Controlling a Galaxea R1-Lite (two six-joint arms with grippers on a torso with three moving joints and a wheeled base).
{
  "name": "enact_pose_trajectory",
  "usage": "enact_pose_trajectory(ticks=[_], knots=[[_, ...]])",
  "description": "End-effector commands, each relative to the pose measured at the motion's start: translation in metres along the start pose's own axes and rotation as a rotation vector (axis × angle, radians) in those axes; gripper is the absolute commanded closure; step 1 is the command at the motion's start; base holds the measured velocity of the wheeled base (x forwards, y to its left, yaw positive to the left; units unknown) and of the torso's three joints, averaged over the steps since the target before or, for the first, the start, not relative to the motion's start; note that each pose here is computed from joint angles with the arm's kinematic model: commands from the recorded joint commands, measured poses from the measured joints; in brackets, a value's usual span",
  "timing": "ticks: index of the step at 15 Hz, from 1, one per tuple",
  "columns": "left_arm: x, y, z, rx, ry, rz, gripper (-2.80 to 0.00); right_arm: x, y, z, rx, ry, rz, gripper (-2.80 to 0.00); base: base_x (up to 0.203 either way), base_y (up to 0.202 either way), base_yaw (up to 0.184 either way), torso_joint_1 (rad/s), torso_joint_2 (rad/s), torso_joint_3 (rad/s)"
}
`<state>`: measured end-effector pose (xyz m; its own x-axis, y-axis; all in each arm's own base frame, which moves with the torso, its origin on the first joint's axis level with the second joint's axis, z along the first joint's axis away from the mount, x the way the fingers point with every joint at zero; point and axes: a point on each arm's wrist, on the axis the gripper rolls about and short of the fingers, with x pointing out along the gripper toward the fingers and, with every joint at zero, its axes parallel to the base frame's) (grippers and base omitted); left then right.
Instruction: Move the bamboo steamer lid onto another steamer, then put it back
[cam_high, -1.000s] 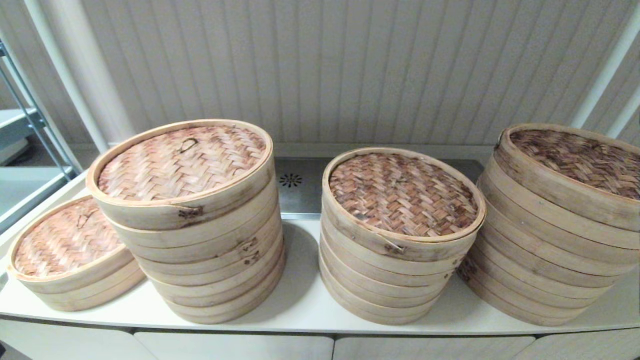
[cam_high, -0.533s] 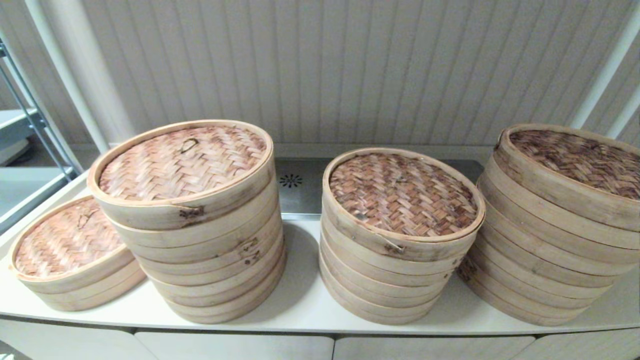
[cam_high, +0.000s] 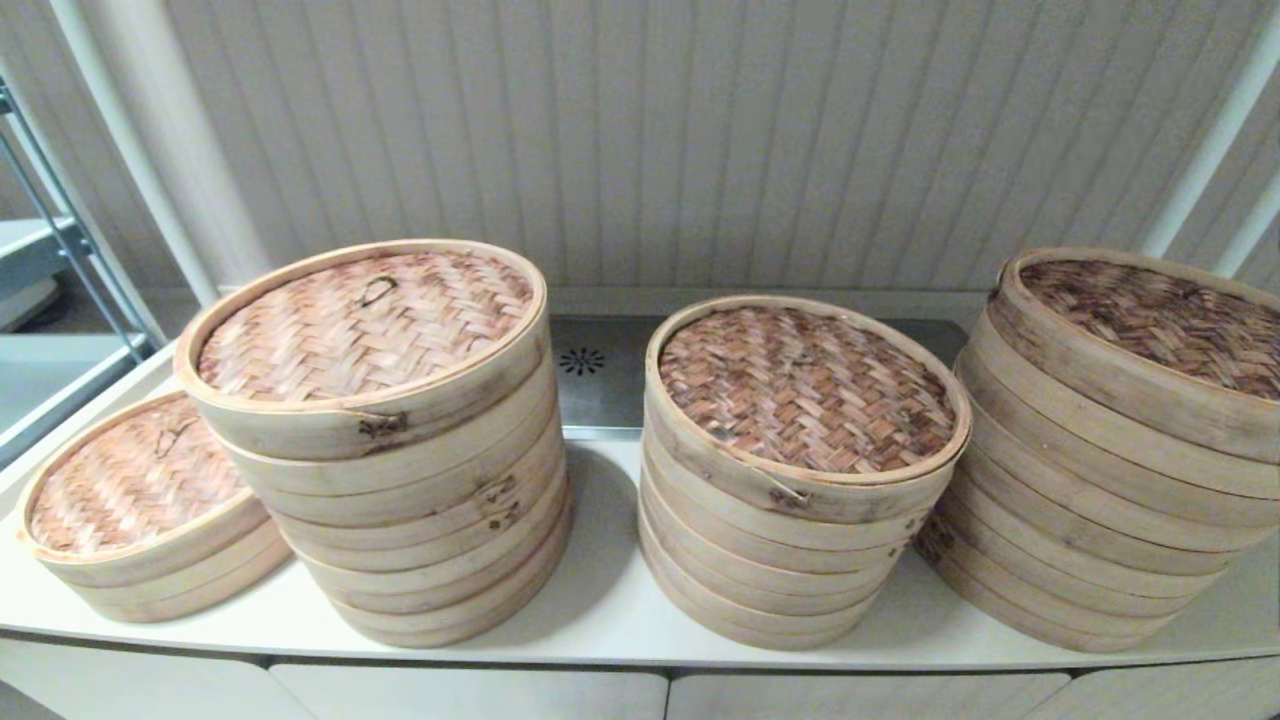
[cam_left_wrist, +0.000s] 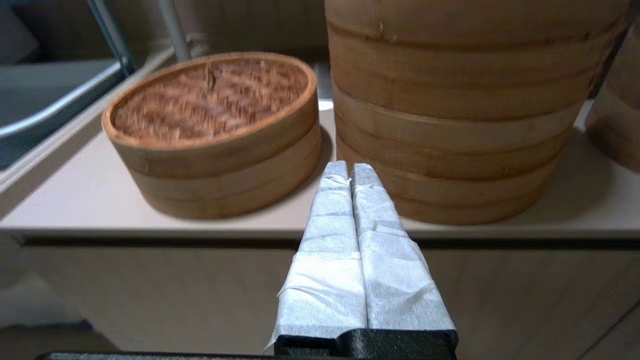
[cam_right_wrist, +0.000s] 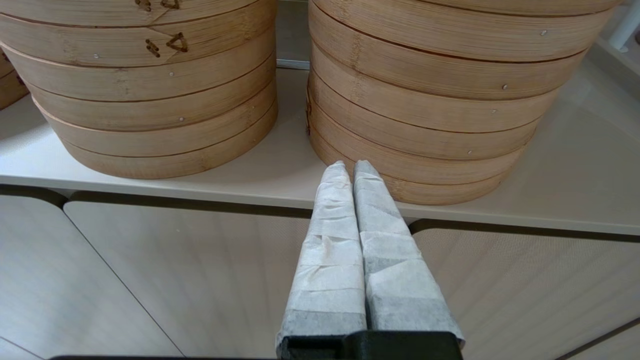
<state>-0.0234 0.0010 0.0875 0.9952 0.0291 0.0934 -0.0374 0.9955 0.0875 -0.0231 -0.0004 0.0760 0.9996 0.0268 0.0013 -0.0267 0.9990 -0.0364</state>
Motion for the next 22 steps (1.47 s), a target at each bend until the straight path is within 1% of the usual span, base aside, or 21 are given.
enact_pose_trajectory(ticks=[1, 2, 4, 12, 22], knots=[[0.001, -0.0012, -0.0058, 0.008, -0.01, -0.027, 0.0, -0.0004, 0.0, -0.0001, 0.0, -0.005, 0.001, 0.0, 0.0, 0.0, 0.0, 0.0, 0.0, 0.0], [0.0017, -0.002, -0.0094, 0.013, 0.001, -0.046, 0.0, -0.0004, 0.0, -0.0001, 0.0, -0.005, 0.001, 0.0, 0.0, 0.0, 0.0, 0.0, 0.0, 0.0], [0.0015, -0.0029, -0.0154, 0.013, 0.058, -0.067, 0.0, -0.0004, 0.0, -0.0001, 0.0, -0.005, 0.001, 0.0, 0.0, 0.0, 0.0, 0.0, 0.0, 0.0], [0.0018, -0.0026, -0.0145, -0.008, 0.053, -0.06, 0.0, -0.0004, 0.0, -0.0001, 0.0, -0.005, 0.001, 0.0, 0.0, 0.0, 0.0, 0.0, 0.0, 0.0], [0.0018, -0.0026, -0.0146, -0.008, 0.055, -0.059, 0.0, -0.0004, 0.0, -0.0003, 0.006, -0.003, 0.001, 0.0, 0.0, 0.0, 0.0, 0.0, 0.0, 0.0]])
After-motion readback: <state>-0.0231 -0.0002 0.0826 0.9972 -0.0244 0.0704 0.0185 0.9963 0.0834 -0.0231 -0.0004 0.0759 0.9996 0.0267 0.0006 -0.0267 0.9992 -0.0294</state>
